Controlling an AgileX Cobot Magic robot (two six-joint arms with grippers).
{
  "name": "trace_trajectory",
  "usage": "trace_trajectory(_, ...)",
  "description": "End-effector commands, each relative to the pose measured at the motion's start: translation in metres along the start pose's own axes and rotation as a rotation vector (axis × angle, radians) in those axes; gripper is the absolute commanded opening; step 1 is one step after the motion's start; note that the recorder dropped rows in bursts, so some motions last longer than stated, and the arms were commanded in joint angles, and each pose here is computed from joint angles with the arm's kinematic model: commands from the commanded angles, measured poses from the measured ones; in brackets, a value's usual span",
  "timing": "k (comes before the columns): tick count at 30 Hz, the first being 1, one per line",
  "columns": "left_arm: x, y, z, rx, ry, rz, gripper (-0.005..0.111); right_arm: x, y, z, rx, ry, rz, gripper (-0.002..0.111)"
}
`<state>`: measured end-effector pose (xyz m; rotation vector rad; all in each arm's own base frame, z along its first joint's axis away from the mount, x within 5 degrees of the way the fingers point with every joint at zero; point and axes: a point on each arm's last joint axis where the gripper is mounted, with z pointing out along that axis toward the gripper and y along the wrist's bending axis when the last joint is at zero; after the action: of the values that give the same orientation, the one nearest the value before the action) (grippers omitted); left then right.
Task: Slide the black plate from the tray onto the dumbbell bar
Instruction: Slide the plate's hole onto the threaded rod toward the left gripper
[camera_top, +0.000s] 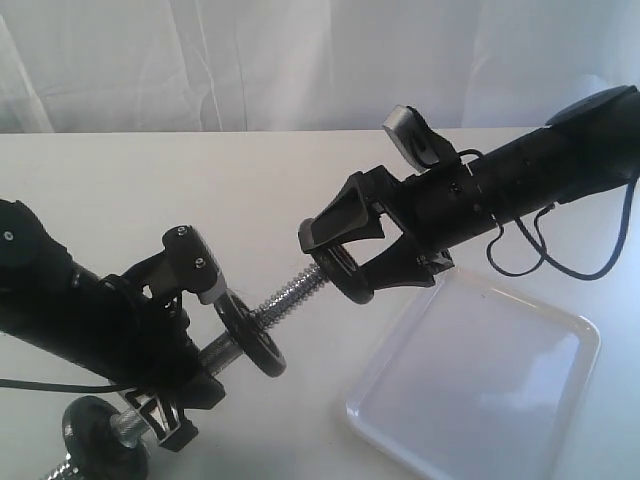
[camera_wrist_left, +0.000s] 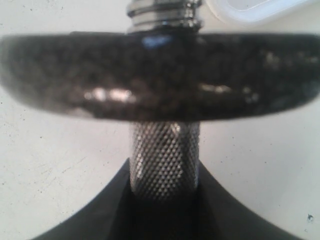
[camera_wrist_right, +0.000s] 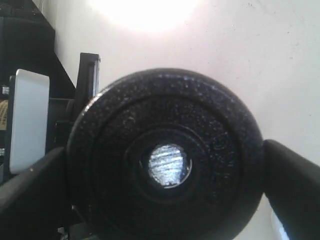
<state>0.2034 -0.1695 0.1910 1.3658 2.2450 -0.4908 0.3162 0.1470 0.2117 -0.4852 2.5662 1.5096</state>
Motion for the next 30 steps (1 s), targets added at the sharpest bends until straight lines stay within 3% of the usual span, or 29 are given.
trace_trajectory(1,-0.02,0.001,-0.018,-0.048,-0.143,-0.08,0.0,0.001,0.015,0.0,-0.078,-0.002,-0.01,0.0)
trace_trajectory(15,-0.02,0.001,-0.018,-0.048,-0.143,-0.08,0.0,0.01,0.03,0.032,-0.116,0.085,-0.081,0.0)
trace_trajectory(30,-0.024,-0.001,-0.029,-0.065,-0.18,-0.067,0.0,0.008,0.033,0.034,-0.148,0.056,-0.06,0.0)
